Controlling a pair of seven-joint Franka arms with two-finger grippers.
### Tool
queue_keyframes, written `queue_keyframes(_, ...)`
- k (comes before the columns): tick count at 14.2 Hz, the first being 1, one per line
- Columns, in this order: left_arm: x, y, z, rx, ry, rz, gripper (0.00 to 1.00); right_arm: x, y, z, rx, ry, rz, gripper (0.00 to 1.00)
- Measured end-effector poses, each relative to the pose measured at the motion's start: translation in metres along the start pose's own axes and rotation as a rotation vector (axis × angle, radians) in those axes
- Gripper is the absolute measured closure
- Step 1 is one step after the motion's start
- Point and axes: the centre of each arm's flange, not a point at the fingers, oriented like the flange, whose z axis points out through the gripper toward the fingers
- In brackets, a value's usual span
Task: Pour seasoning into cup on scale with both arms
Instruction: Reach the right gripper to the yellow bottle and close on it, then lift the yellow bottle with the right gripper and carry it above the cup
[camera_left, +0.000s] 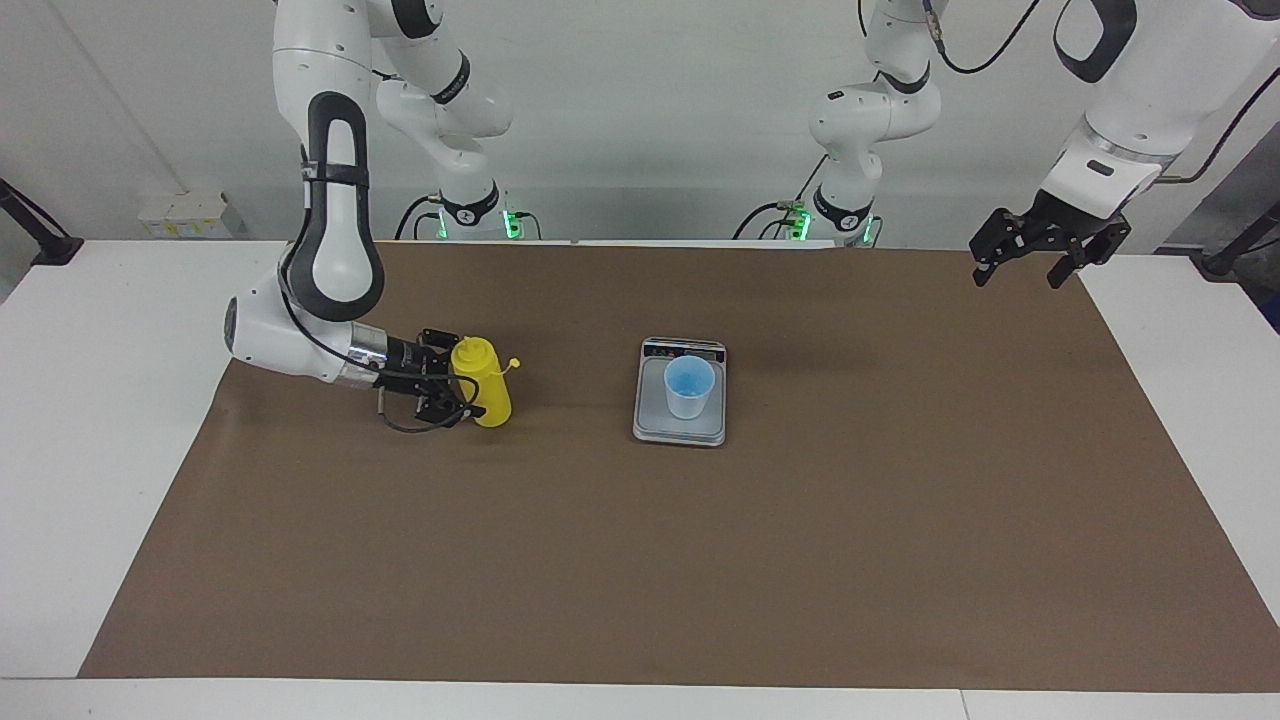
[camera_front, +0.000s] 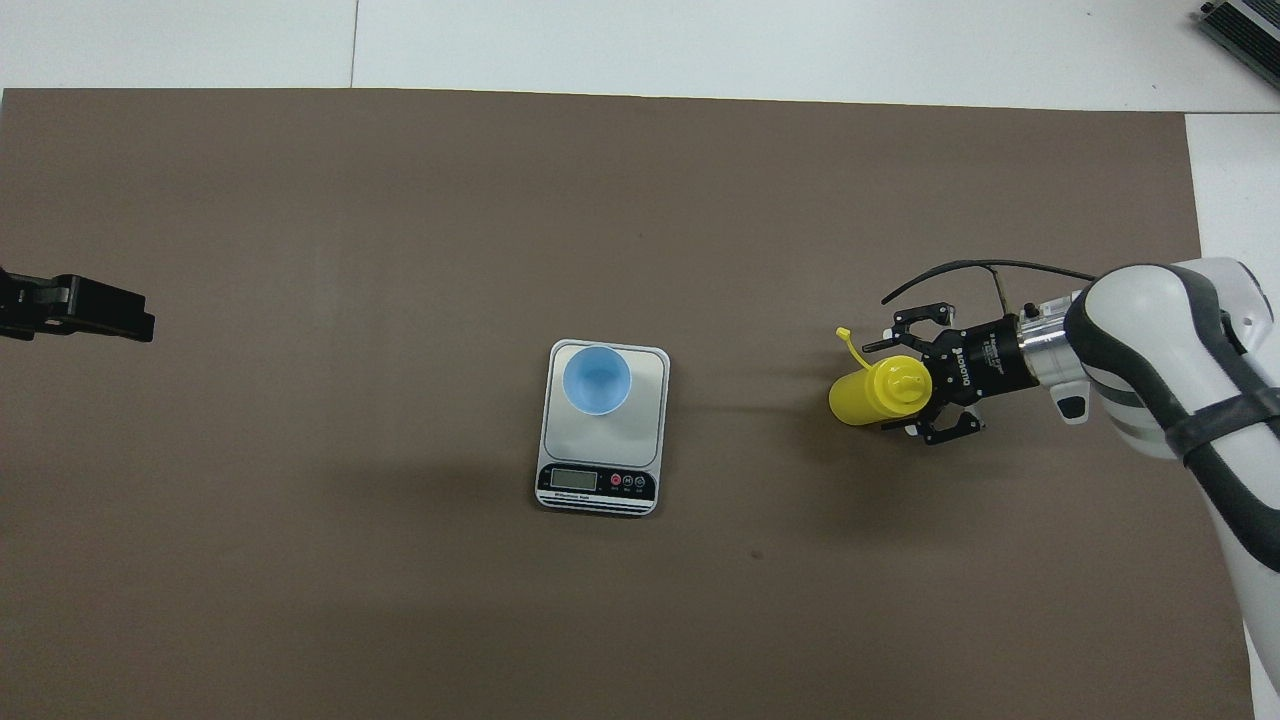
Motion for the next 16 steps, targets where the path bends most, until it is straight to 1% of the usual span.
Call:
queue_keyframes(1, 0.000, 0.000, 0.000, 0.000, -0.001, 0.000, 0.00, -0.005, -0.002, 0.005, 0.000, 0.009, 0.009, 0.14)
queue_keyframes(2, 0.000, 0.000, 0.000, 0.000, -0.002, 0.000, 0.00, -0.008, -0.004, 0.008, 0.003, 0.016, 0.040, 0.27)
queue_keyframes(3, 0.000, 0.000, 0.000, 0.000, -0.001, -0.001, 0.00, -0.009, -0.005, 0.007, 0.010, 0.021, 0.074, 0.37)
queue_keyframes(5, -0.001, -0.002, -0.001, 0.001, 0.001, -0.004, 0.00, -0.011, -0.007, 0.005, 0.027, 0.032, 0.094, 0.39)
queue_keyframes(6, -0.002, -0.003, -0.002, 0.001, 0.000, -0.005, 0.00, -0.016, -0.008, 0.005, 0.033, 0.038, 0.089, 0.44)
queue_keyframes(8, -0.003, -0.004, -0.005, 0.008, -0.004, -0.007, 0.00, -0.047, -0.018, 0.012, 0.067, 0.082, 0.096, 0.46)
queue_keyframes(10, -0.004, -0.005, -0.007, 0.017, -0.005, -0.007, 0.00, -0.091, -0.029, 0.023, 0.065, 0.170, 0.094, 0.46)
queue_keyframes(14, -0.004, -0.005, -0.008, 0.018, -0.007, -0.007, 0.00, -0.173, -0.048, 0.042, 0.049, 0.415, 0.058, 0.47)
queue_keyframes(16, -0.004, -0.004, -0.008, 0.018, -0.008, -0.005, 0.00, -0.205, -0.054, 0.051, 0.056, 0.515, 0.022, 0.47)
